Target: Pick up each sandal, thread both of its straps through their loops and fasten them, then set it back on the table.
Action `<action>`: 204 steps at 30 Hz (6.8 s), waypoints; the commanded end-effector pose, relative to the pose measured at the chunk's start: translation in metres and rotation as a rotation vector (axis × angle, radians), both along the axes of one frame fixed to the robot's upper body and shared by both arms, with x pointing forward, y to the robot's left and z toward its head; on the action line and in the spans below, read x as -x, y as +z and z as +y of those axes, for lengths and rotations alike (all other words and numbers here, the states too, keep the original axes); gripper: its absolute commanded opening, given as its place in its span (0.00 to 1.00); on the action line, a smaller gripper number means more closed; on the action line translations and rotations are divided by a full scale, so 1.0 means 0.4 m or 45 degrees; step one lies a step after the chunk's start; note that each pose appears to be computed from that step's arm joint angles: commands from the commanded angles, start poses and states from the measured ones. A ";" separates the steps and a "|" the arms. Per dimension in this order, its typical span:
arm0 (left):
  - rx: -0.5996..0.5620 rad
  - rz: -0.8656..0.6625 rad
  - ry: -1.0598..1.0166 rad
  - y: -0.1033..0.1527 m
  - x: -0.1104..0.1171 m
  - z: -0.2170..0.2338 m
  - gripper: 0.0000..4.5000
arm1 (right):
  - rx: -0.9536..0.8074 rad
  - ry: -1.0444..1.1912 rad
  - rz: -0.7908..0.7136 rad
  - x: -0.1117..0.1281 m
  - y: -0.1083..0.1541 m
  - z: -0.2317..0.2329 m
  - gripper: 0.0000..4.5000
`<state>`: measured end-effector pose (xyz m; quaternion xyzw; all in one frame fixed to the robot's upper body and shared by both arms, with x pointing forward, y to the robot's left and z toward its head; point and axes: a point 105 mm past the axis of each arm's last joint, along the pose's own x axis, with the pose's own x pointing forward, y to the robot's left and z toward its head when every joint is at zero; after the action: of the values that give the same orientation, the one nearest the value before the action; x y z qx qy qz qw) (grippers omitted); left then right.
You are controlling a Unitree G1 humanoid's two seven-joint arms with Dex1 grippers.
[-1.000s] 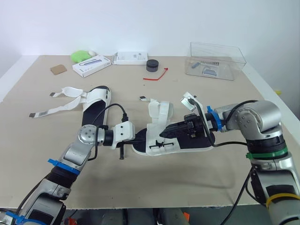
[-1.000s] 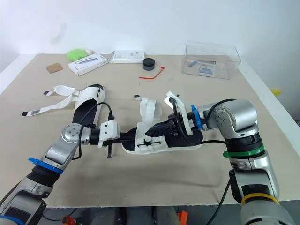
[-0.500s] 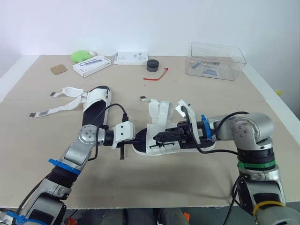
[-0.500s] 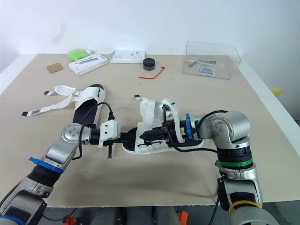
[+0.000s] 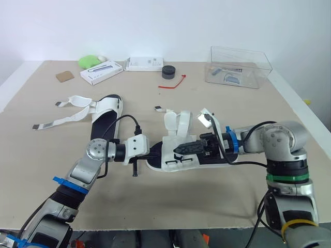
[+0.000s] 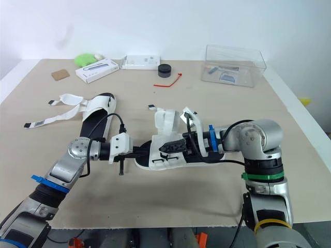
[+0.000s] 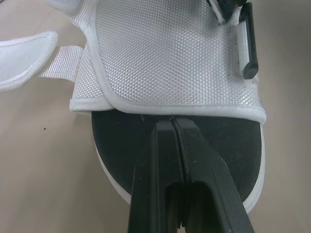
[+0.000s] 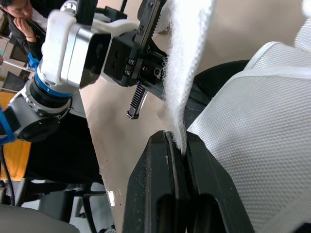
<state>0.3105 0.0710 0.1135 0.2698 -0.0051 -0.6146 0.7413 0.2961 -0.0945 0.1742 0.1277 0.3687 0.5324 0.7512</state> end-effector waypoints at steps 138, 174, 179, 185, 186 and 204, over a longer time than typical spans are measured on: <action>-0.123 0.068 -0.005 -0.069 0.014 0.003 0.00 | 0.015 0.233 -0.213 0.131 0.105 -0.080 0.81; -0.118 0.064 -0.022 -0.077 0.018 -0.007 0.00 | 0.161 0.117 0.076 0.190 -0.122 -0.053 0.03; -0.121 0.065 -0.013 -0.078 0.019 -0.003 0.00 | 0.137 0.280 0.189 0.274 -0.128 -0.055 0.03; -0.125 0.066 -0.008 -0.080 0.019 -0.001 0.00 | 0.058 0.375 0.247 0.307 -0.107 -0.051 0.03; -0.125 0.065 -0.007 -0.080 0.018 -0.001 0.00 | 0.047 0.385 0.253 0.311 -0.104 -0.051 0.03; -0.129 0.065 -0.006 -0.081 0.013 -0.002 0.00 | 0.261 0.471 0.060 0.321 -0.114 -0.116 0.71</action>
<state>0.3100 0.0651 0.1055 0.2825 -0.0049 -0.6141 0.7369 0.1654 -0.1374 0.1266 0.0452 0.4819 0.6026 0.6345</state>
